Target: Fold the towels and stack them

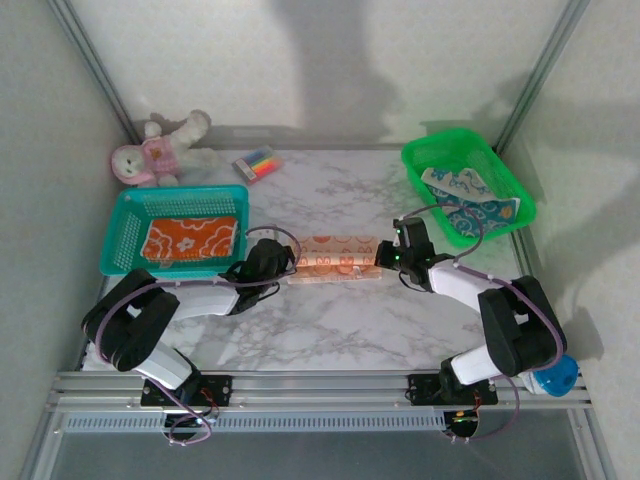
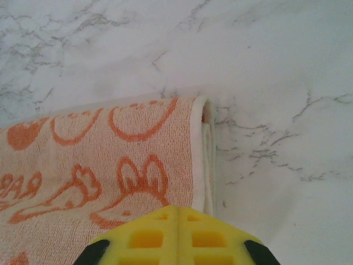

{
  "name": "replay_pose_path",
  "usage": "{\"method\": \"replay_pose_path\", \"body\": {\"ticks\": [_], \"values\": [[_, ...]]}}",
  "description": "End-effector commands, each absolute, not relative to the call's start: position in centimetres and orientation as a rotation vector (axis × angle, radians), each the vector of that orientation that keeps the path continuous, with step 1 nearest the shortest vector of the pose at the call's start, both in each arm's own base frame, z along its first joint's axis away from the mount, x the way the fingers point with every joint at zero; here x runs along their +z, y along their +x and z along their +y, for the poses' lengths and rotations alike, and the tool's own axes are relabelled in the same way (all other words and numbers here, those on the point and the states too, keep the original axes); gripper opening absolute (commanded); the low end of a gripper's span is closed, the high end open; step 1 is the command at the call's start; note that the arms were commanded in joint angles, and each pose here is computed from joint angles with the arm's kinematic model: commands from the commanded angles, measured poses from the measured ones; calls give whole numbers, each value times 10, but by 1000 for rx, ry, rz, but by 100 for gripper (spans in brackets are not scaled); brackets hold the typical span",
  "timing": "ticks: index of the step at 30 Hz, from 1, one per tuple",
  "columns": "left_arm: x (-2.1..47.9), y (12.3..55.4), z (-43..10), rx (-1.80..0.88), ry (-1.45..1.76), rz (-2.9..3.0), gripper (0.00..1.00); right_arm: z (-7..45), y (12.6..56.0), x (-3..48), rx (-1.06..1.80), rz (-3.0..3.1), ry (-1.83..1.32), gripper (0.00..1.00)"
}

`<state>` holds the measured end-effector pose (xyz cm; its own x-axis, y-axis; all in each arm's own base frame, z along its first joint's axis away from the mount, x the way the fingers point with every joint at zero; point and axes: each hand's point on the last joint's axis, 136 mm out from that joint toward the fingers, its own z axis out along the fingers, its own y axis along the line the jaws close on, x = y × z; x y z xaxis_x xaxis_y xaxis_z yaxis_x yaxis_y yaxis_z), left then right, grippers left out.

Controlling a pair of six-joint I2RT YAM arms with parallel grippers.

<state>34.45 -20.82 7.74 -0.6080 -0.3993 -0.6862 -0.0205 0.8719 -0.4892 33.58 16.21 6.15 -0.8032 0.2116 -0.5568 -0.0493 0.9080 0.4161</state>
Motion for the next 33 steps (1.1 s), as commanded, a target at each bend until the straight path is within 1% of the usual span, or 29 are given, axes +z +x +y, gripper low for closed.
{"method": "replay_pose_path", "body": {"ticks": [1, 8, 9, 10, 11, 12, 14, 16, 17, 18, 21, 22, 23, 26, 28, 31, 33], "values": [[73, 345, -204, -532, -324, 2151, 0, 160, 334, 57, 532, 2438, 132, 0], [61, 345, -205, -514, -310, 2172, 0, 160, 332, 45, 512, 2459, 127, 0], [59, 345, -206, -517, -309, 2175, 0, 160, 332, 44, 513, 2460, 131, 2], [59, 344, -206, -520, -308, 2175, 3, 160, 331, 43, 514, 2460, 132, 5], [59, 343, -206, -523, -307, 2173, 6, 159, 331, 43, 512, 2458, 135, 11], [59, 343, -205, -523, -308, 2173, 7, 159, 330, 43, 511, 2459, 135, 13], [59, 341, -206, -528, -306, 2173, 7, 159, 329, 42, 508, 2460, 132, 14], [59, 338, -205, -528, -304, 2172, 12, 158, 328, 42, 506, 2461, 133, 16], [59, 338, -205, -526, -306, 2172, 16, 158, 328, 42, 502, 2463, 134, 20], [59, 337, -204, -528, -308, 2172, 20, 158, 328, 42, 505, 2461, 134, 20], [62, 332, -206, -542, -305, 2169, 44, 157, 325, 43, 503, 2463, 135, 20], [64, 331, -205, -542, -309, 2166, 48, 156, 324, 44, 497, 2463, 138, 22], [65, 329, -205, -540, -308, 2167, 48, 154, 323, 46, 491, 2463, 142, 28], [73, 326, -201, -532, -319, 2173, 49, 151, 319, 56, 481, 2463, 146, 29], [84, 325, -199, -527, -322, 2173, 50, 149, 317, 66, 470, 2465, 148, 35], [101, 325, -196, -507, -329, 2172, 53, 147, 316, 82, 453, 2470, 142, 36], [107, 326, -194, -494, -329, 2188, 52, 149, 315, 87, 445, 2507, 131, 37]]}}
